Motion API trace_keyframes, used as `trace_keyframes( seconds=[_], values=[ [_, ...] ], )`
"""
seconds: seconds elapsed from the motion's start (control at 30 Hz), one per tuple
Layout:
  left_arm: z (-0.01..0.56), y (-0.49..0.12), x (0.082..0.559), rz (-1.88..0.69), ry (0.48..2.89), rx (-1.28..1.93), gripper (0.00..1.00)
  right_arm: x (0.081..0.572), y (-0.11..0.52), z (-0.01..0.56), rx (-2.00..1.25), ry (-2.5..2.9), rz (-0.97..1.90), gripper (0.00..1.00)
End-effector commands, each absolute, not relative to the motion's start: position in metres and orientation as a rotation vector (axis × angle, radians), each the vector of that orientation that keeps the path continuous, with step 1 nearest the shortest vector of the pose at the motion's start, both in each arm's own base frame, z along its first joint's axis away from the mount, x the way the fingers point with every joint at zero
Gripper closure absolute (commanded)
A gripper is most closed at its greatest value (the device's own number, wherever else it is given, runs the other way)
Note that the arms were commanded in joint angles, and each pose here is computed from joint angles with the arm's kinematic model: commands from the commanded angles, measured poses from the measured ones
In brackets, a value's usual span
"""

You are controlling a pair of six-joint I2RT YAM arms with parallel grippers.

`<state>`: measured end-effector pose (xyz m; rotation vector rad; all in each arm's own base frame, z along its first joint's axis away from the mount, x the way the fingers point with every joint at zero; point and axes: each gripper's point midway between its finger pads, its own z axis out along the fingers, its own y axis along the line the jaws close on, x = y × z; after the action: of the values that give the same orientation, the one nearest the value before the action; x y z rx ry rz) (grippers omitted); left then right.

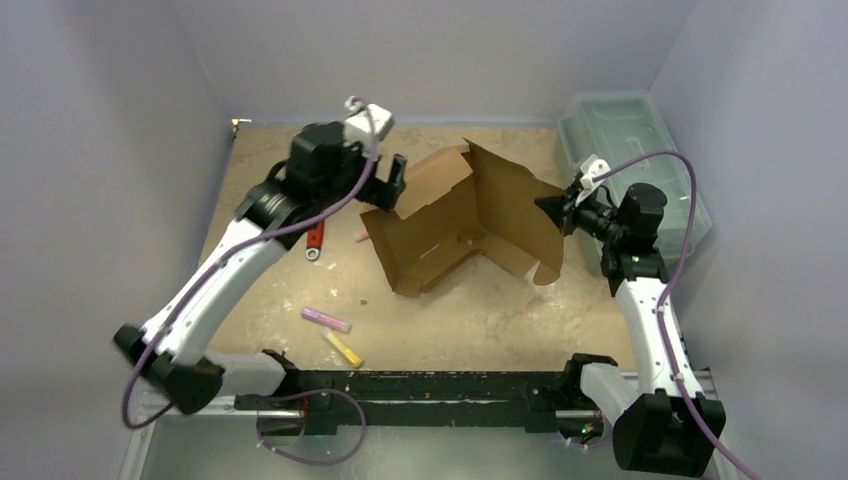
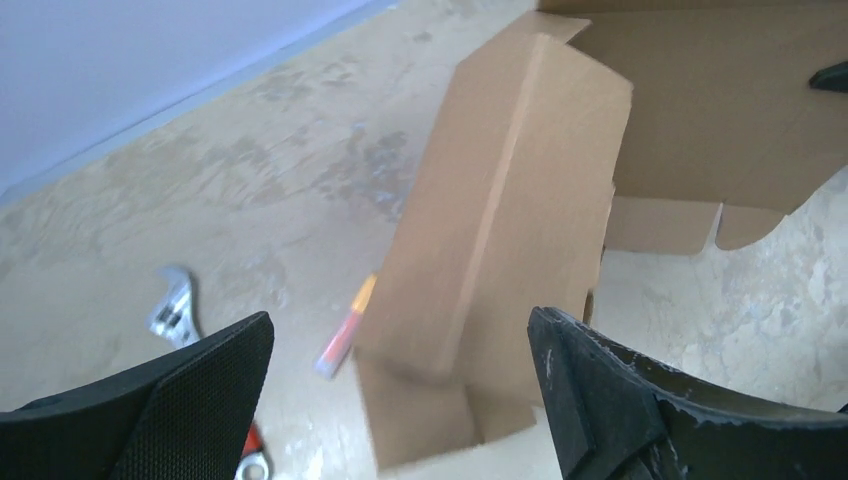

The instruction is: Fold the paper box

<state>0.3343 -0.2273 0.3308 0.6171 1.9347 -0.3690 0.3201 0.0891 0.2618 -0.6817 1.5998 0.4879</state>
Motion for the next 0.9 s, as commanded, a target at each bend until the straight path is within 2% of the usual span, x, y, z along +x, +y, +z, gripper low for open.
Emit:
trace_keyframes(
  seconds=[0.0, 0.13, 0.33, 0.67, 0.77, 0.87],
  values=[
    [0.391, -0.167, 0.292, -0.418, 1.729, 0.24, 0.01, 0.325, 0.083, 0.293, -0.705, 1.543, 0.407, 1.0],
    [0.345, -0.148, 0.244, -0.597, 1.709, 0.069, 0.04, 0.329, 0.082, 0.295, -0.697, 1.546, 0.404, 1.0],
    [0.253, -0.158, 0.217, -0.824, 1.795, -0.083, 0.22, 0.332, 0.082, 0.292, -0.681, 1.56, 0.421, 1.0],
    [0.189, -0.182, 0.247, -0.809, 1.909, -0.096, 0.27, 0.331, 0.081, 0.283, -0.669, 1.581, 0.429, 1.0],
    [0.189, -0.193, 0.263, -0.817, 1.901, -0.092, 0.32, 0.329, 0.082, 0.28, -0.67, 1.584, 0.437, 1.0],
    [0.185, -0.198, 0.274, -0.792, 1.923, -0.098, 0.42, 0.329, 0.083, 0.279, -0.671, 1.588, 0.442, 1.0]
  ],
)
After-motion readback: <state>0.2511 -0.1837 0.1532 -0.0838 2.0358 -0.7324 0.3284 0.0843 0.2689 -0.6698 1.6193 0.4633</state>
